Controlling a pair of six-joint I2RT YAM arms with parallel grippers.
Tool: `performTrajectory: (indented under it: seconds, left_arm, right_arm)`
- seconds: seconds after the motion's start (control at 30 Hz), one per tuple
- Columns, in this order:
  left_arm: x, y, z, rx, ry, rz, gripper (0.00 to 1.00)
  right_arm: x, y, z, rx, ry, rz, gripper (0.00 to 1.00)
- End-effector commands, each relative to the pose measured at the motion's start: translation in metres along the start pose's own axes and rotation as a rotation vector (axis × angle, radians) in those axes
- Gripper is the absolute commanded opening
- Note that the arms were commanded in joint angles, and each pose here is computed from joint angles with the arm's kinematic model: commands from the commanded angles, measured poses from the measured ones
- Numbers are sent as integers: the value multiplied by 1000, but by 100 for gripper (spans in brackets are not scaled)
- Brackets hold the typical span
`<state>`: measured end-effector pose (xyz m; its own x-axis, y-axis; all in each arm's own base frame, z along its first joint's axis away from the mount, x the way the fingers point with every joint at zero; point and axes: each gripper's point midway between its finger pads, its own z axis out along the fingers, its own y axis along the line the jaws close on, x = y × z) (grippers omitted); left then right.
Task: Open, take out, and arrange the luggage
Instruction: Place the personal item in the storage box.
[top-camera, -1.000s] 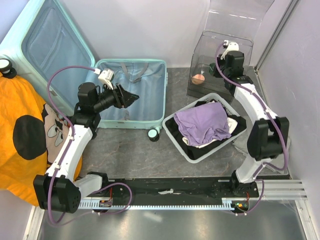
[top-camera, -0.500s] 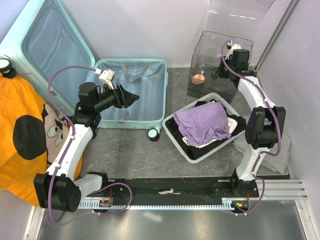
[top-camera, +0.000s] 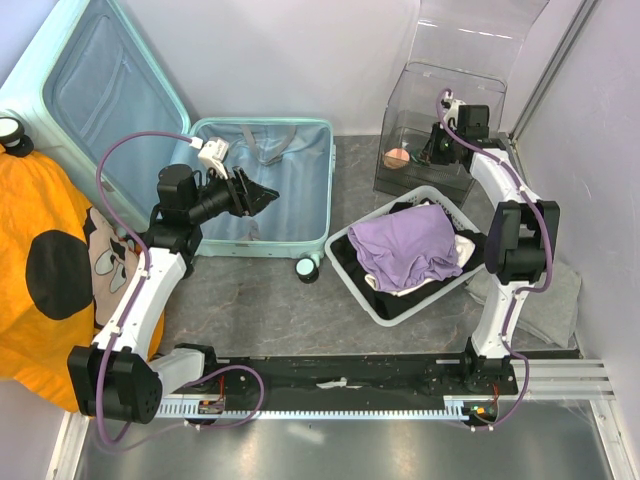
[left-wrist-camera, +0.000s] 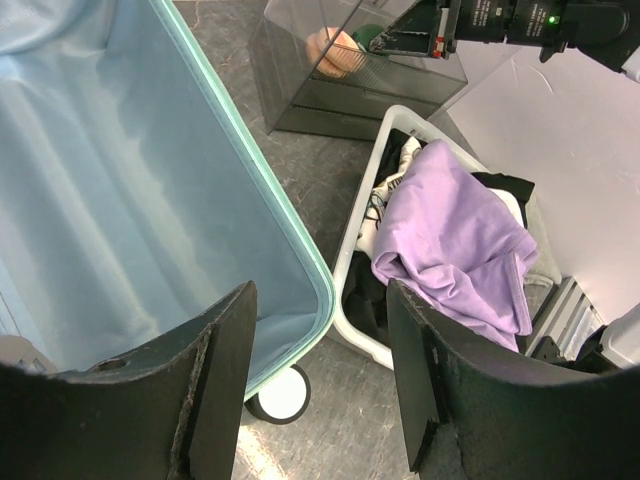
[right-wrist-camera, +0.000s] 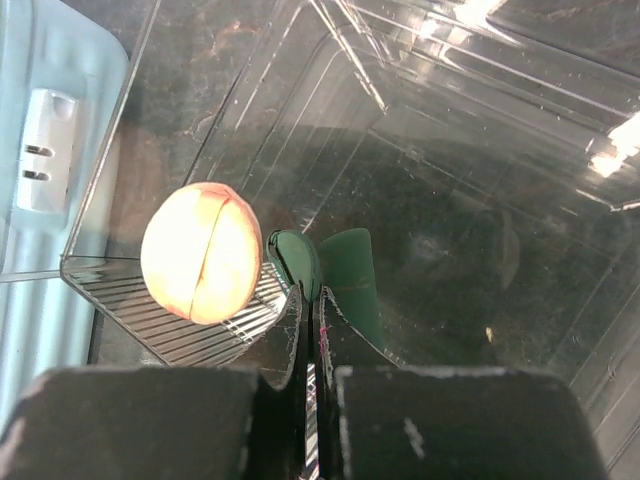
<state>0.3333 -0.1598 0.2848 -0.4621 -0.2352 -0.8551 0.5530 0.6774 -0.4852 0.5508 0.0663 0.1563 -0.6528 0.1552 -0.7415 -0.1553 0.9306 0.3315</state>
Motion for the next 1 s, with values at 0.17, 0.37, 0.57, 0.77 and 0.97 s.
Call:
performTrajectory:
  seconds: [0.17, 0.37, 0.57, 0.77, 0.97]
  left_arm:
    - [-15, -6, -2, 18, -34, 54, 62]
    - [-17, -8, -3, 21, -38, 55, 62]
    - [-17, -11, -4, 31, -39, 50, 62]
    - [-18, -13, -5, 34, -42, 53, 62]
    - [-17, -11, -4, 33, -38, 50, 62]
  right_arm:
    - [-20, 9, -17, -5, -39, -36, 0]
    - [-40, 29, -40, -56, -94, -16, 0]
    - [-36, 35, -39, -93, -92, 15, 0]
    - [-17, 36, -19, -140, -41, 73, 0]
    - [-10, 17, -15, -115, -35, 116, 0]
